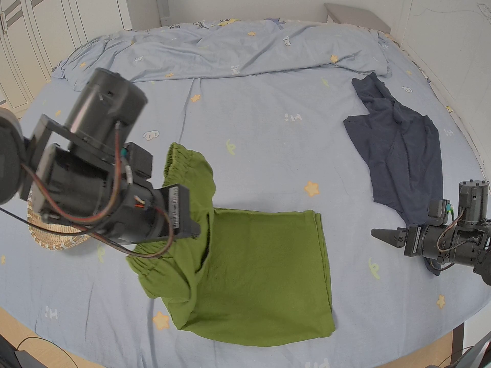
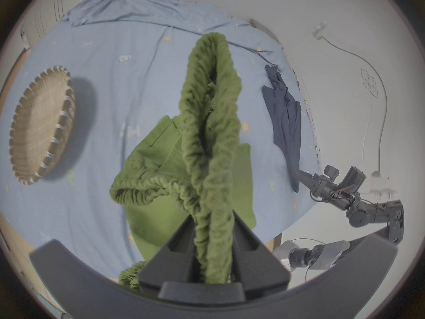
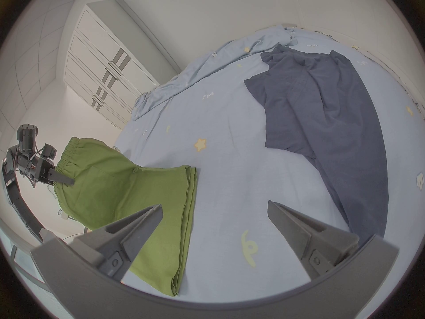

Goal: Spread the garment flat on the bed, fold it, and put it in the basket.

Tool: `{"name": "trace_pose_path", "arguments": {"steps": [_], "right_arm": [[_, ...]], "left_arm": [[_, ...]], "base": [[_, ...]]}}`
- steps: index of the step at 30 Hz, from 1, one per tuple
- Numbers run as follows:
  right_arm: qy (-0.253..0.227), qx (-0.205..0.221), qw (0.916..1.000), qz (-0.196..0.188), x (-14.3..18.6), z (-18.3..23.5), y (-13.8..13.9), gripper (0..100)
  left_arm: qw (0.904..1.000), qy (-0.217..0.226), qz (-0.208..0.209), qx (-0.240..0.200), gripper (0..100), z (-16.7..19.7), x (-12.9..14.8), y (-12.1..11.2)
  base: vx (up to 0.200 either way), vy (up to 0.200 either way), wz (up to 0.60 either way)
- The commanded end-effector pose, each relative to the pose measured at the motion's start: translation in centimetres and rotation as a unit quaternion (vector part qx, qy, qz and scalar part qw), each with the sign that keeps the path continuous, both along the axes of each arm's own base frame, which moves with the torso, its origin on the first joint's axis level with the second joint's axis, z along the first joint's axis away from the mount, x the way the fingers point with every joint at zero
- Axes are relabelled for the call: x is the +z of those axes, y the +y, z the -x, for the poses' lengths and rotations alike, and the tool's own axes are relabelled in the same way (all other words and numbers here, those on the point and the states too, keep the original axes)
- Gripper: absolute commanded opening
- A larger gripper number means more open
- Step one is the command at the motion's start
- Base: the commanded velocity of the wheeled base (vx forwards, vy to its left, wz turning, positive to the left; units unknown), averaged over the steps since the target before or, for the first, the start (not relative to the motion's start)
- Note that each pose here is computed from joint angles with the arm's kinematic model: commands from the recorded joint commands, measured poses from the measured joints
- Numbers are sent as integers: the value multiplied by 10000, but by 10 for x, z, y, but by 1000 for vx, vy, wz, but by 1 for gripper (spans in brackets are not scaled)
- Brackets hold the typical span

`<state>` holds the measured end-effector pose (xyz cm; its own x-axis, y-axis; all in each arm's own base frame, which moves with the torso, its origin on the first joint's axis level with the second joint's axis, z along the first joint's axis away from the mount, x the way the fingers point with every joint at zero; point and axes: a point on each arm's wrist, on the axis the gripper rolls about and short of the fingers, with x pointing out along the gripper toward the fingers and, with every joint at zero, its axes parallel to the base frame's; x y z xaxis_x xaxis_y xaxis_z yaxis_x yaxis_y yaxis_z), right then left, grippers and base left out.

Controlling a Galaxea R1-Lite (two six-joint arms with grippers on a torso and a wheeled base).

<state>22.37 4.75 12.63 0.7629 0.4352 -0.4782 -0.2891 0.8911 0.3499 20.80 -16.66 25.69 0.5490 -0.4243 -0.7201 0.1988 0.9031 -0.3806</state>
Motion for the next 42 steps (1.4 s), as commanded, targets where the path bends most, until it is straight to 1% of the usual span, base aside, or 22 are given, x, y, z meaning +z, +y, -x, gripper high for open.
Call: {"name": "trace_pose_path", "arguments": {"steps": [1, 3, 6, 11, 13, 16, 19, 22, 26, 27, 29, 30, 32, 33, 34, 35, 36, 39, 42], "right_arm": [[30, -4, 10000, 1, -1, 0, 0, 100], [38, -12, 10000, 3, -2, -1, 0, 100], [91, -20, 10000, 12, -4, -2, -1, 100], [162, -16, 9999, 19, -8, -4, 0, 100], [162, -16, 9999, 19, -8, -4, 0, 100], [154, -23, 9999, 17, -7, -4, 0, 100], [162, -23, 9999, 18, -8, -4, 0, 100], [170, -16, 9999, 20, -8, -4, 0, 100], [170, -8, 9999, 20, -8, -3, 0, 100], [170, -8, 9999, 20, -8, -3, 0, 100], [170, -16, 9999, 20, -8, -4, 0, 100], [170, -23, 9999, 20, -8, -4, 0, 100], [170, -23, 9999, 20, -8, -4, 0, 100], [170, -23, 9999, 20, -8, -4, 0, 100], [162, -23, 9999, 18, -8, -4, 0, 100], [177, -23, 9998, 21, -8, -3, 0, 100], [170, -23, 9999, 20, -8, -4, 0, 100], [170, -8, 9999, 20, -8, -3, 0, 100], [170, -8, 9999, 20, -8, -3, 0, 100]], "left_arm": [[9991, 402, 16, -124, 0, -17, -34, -50], [9983, 573, 35, -77, 0, -19, -46, -63], [9975, 696, 100, -22, 0, -18, -52, -71], [9970, 709, 315, -36, 0, -11, -52, -82], [9969, 704, 334, -110, 0, -7, -52, -86], [9968, 714, 344, -105, 0, -7, -53, -88], [9968, 734, 311, -97, 0, -11, -61, -93], [9973, 653, 333, -10, 0, -14, -65, -96], [9969, 688, 358, 147, 0, -20, -77, -106], [9968, 696, 346, 159, 100, -21, -79, -106], [9971, 676, 321, 152, 100, -21, -84, -112], [9971, 657, 361, 91, 100, -19, -86, -118], [9968, 619, 493, 93, 100, -18, -86, -122], [9968, 619, 493, 93, 100, -18, -86, -122], [9961, 556, 680, 129, 100, -19, -84, -126], [9958, 528, 745, 109, 100, -17, -82, -127], [9951, 506, 847, 101, 100, -15, -81, -127], [9938, 507, 983, 85, 100, -14, -82, -126], [9919, 432, 1192, 54, 100, -12, -74, -117]], "base": [[0, 0, 0], [0, 0, 0], [0, 0, 0], [0, 0, 0], [0, 0, 0], [0, 0, 0], [0, 0, 0], [0, 0, 0], [0, 0, 0], [0, 0, 0], [0, 0, 0], [0, 0, 0], [0, 0, 0], [0, 0, 0], [0, 0, 0], [0, 0, 0], [0, 0, 0], [0, 0, 0], [0, 0, 0]]}}
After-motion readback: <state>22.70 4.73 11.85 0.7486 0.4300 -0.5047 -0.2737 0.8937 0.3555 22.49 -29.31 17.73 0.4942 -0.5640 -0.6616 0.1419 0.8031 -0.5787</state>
